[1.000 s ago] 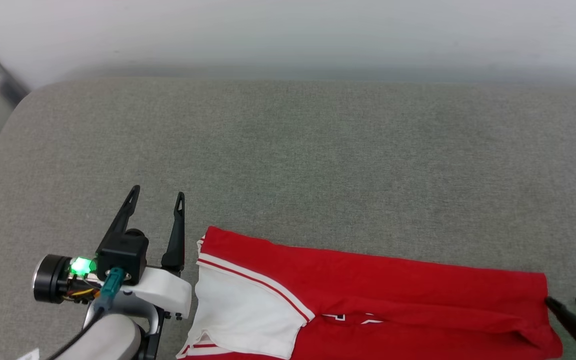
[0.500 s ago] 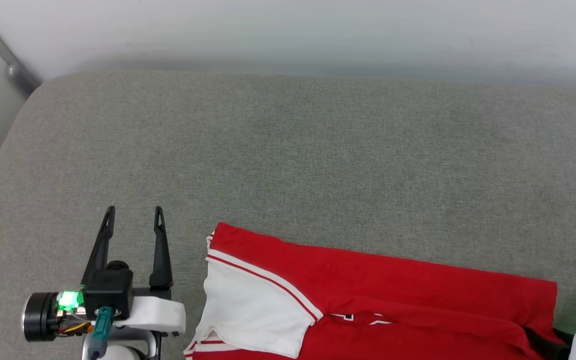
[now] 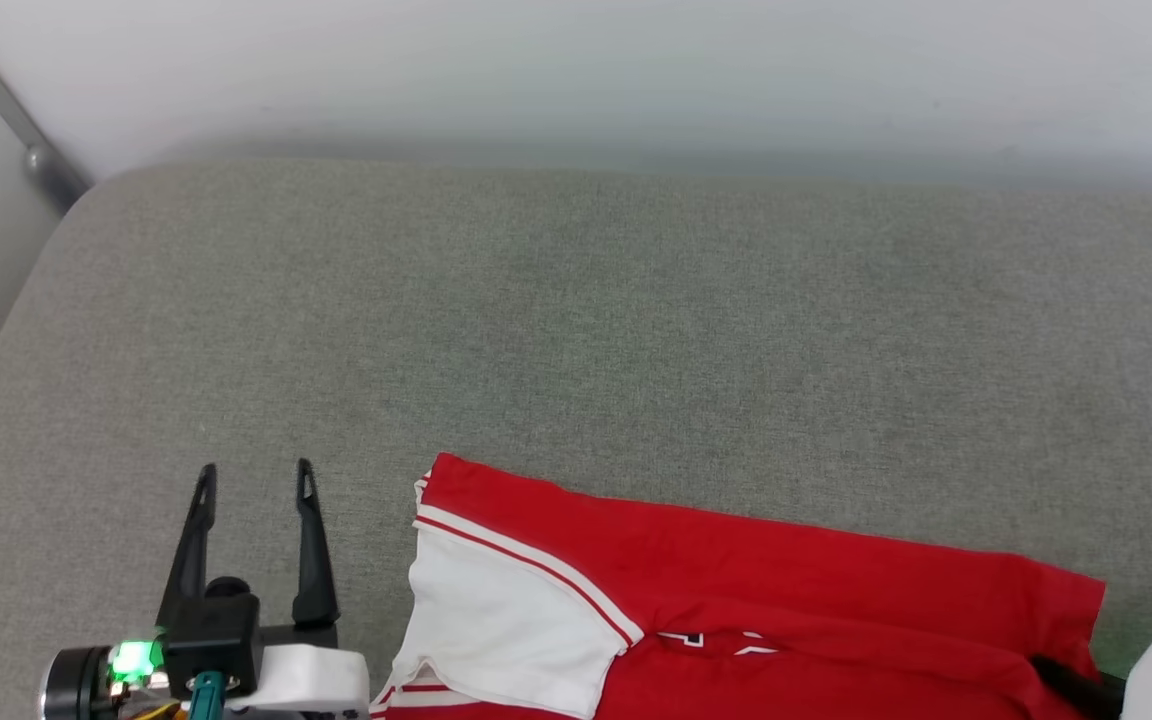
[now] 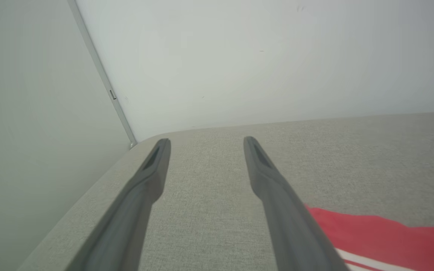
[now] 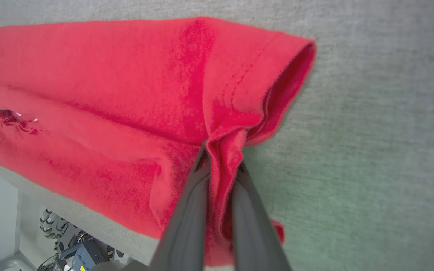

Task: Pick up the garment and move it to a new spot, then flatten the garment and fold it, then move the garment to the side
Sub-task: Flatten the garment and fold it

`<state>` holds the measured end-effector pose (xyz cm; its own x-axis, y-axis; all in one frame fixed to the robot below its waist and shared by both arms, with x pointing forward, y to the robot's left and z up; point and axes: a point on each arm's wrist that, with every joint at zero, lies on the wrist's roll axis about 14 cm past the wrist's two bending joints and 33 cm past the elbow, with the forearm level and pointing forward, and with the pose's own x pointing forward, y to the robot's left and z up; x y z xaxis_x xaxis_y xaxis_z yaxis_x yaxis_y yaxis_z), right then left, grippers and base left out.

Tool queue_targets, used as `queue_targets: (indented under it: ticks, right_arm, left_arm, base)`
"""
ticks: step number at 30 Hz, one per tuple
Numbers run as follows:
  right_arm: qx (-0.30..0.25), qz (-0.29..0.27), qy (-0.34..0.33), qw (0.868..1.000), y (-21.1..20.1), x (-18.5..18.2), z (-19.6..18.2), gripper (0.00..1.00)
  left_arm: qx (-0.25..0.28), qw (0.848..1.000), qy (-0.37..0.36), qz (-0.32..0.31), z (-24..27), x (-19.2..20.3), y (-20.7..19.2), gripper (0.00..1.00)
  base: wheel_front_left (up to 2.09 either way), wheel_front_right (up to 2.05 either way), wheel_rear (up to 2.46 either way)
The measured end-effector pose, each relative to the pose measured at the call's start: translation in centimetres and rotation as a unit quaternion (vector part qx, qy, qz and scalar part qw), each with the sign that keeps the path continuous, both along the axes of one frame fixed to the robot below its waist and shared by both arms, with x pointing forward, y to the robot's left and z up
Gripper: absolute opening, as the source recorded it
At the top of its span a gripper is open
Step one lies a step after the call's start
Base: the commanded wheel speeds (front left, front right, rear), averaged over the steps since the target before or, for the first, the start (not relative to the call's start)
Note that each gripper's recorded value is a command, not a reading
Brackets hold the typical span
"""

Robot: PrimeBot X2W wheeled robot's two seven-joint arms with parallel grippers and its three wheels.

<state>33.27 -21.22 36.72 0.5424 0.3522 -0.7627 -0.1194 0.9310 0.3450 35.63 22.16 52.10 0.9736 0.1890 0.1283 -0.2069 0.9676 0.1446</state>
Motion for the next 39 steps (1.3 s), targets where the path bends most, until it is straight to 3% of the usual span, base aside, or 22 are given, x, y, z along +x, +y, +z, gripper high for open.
queue_targets:
  ticks: [8,17,21,26,32,39]
  right_arm:
    - [-0.03,-0.038,-0.036,0.998,-4.2,0.7,2.2,0.0]
    - [-0.093,-0.119,-0.016,0.988,-12.3,-1.8,2.9,0.0]
    - [-0.108,-0.128,-0.021,0.986,-13.7,-2.3,3.7,0.0]
    - [-0.093,-0.078,-0.045,0.992,-10.7,-1.8,5.2,0.0]
    - [-0.067,0.027,-0.083,0.994,-4.0,-1.3,7.5,0.0]
    - [-0.022,0.169,-0.123,0.978,6.2,-0.7,9.8,0.0]
  left_arm:
    - [0.007,1.0,-0.001,0.0,0.0,-1.5,-0.2,1.0]
    - [0.016,1.0,0.008,-0.008,-0.5,-2.5,-0.6,1.0]
    - [0.018,1.0,0.009,-0.015,-0.6,-2.8,-0.8,1.0]
    - [0.017,1.0,0.013,-0.023,-0.9,-3.2,-1.2,1.0]
    - [0.016,0.999,0.019,-0.03,-1.3,-3.3,-1.6,1.0]
    - [0.015,0.999,0.023,-0.036,-1.5,-3.0,-1.9,1.0]
  base:
    - [0.0,0.0,0.0]
    - [0.0,0.0,0.0]
    - [0.0,0.0,0.0]
    - [0.0,0.0,0.0]
    - [0.0,0.0,0.0]
    - [0.0,0.0,0.0]
